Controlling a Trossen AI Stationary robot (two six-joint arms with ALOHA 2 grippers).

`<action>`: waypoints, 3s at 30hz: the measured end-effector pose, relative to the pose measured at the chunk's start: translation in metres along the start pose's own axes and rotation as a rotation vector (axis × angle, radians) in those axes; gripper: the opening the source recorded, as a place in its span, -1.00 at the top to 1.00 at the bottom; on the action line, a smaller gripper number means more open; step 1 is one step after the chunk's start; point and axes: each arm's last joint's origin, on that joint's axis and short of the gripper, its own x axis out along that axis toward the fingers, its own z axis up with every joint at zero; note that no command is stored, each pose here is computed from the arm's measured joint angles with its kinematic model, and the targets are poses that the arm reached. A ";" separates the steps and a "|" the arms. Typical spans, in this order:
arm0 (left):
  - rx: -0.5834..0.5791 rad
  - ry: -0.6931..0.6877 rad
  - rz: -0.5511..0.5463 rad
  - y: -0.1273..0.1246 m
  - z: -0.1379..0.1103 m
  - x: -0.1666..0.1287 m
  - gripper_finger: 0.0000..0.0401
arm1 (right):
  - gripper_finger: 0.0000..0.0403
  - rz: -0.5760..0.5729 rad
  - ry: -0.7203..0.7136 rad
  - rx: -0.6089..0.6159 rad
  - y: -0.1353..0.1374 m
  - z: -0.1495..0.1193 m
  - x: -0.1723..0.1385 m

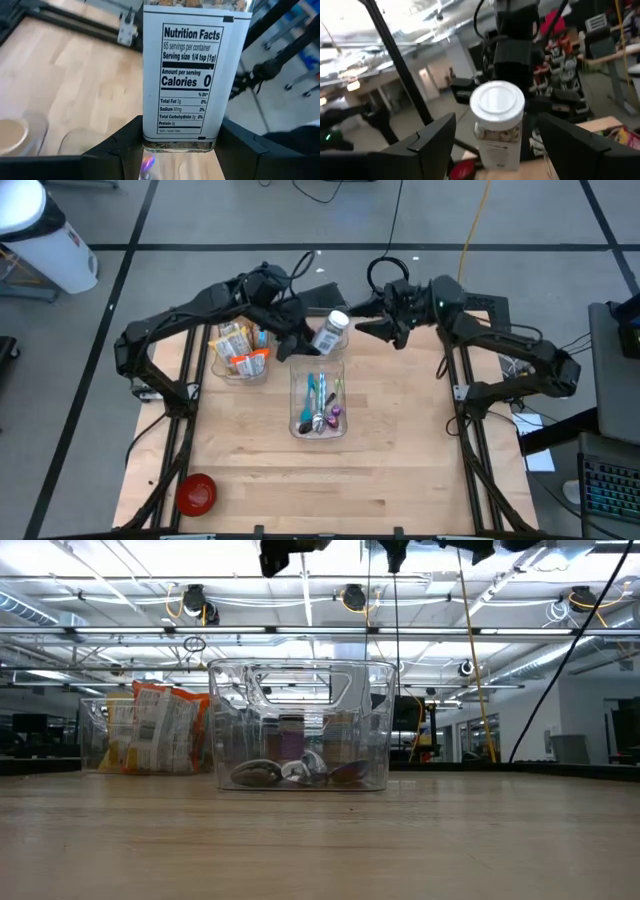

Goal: Pick & Place Food Item
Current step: Put the white seasoning bottle into the top right transparent bin

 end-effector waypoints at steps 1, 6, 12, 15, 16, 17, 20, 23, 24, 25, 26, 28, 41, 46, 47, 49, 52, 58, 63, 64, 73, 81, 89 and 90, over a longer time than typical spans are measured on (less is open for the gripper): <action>0.000 0.018 0.011 -0.002 0.000 -0.003 -0.03 | -0.36 0.003 0.021 -0.002 0.000 0.004 -0.001; -0.006 0.091 0.069 -0.013 0.002 -0.021 -0.03 | -0.36 0.000 0.103 -0.009 -0.001 0.021 -0.006; -0.040 0.171 0.133 -0.020 -0.001 -0.035 -0.03 | -0.35 0.018 0.129 -0.020 0.005 0.038 -0.007; -0.056 0.198 0.140 -0.022 -0.003 -0.038 -0.03 | -0.33 0.039 0.178 0.022 0.003 0.040 -0.002; -0.062 0.209 0.142 -0.022 -0.004 -0.038 -0.03 | -0.33 0.042 0.197 0.040 0.002 0.040 0.000; -0.067 0.221 0.147 -0.022 -0.005 -0.038 -0.03 | -0.33 0.052 0.217 0.051 0.001 0.038 0.003; -0.063 0.254 0.177 -0.023 -0.008 -0.036 -0.03 | -0.33 0.069 0.244 0.046 -0.002 0.035 0.013; -0.066 0.279 0.185 -0.024 -0.010 -0.032 -0.03 | -0.33 0.072 0.263 0.036 -0.008 0.029 0.021; -0.067 0.291 0.187 -0.025 -0.011 -0.031 -0.03 | -0.33 0.058 0.262 0.028 -0.010 0.027 0.024; -0.067 0.306 0.187 -0.025 -0.012 -0.028 -0.03 | -0.33 0.046 0.262 0.016 -0.012 0.025 0.026; -0.067 0.314 0.185 -0.025 -0.013 -0.027 -0.03 | -0.33 0.035 0.264 0.006 -0.013 0.023 0.028; -0.075 0.334 0.187 -0.025 -0.015 -0.025 -0.03 | -0.33 0.030 0.270 -0.016 -0.016 0.019 0.031; -0.056 0.381 0.234 -0.020 -0.018 -0.018 -0.03 | -0.33 -0.017 0.315 -0.088 -0.006 0.004 0.044; -0.062 0.419 0.242 -0.014 -0.020 -0.009 -0.03 | -0.33 -0.042 0.338 -0.088 -0.008 -0.009 0.056; -0.061 0.425 0.238 -0.014 -0.020 -0.007 -0.03 | -0.33 -0.043 0.338 -0.093 -0.009 -0.011 0.058; -0.059 0.430 0.237 -0.014 -0.021 -0.005 -0.03 | -0.33 -0.053 0.336 -0.099 -0.011 -0.015 0.064; -0.048 0.437 0.229 -0.016 -0.021 -0.003 -0.03 | -0.34 -0.079 0.359 -0.088 -0.014 -0.022 0.067; -0.041 0.444 0.228 -0.015 -0.022 -0.001 -0.03 | -0.43 -0.091 0.342 -0.087 -0.017 -0.024 0.071; -0.031 0.444 0.238 -0.015 -0.022 -0.001 -0.03 | -0.50 -0.086 0.347 -0.084 -0.015 -0.025 0.072; -0.030 0.444 0.242 -0.015 -0.022 -0.001 -0.03 | -0.51 -0.085 0.347 -0.084 -0.015 -0.025 0.072; -0.026 0.442 0.243 -0.014 -0.021 -0.002 -0.03 | -0.45 -0.058 0.360 -0.076 -0.014 -0.027 0.073; -0.028 0.438 0.235 -0.015 -0.021 -0.001 -0.03 | -0.43 -0.030 0.385 -0.089 -0.009 -0.037 0.081; -0.027 0.436 0.235 -0.015 -0.021 -0.001 -0.03 | -0.35 -0.028 0.390 -0.101 -0.009 -0.037 0.081; -0.027 0.436 0.235 -0.015 -0.021 -0.001 -0.03 | -0.32 -0.029 0.391 -0.100 -0.009 -0.037 0.081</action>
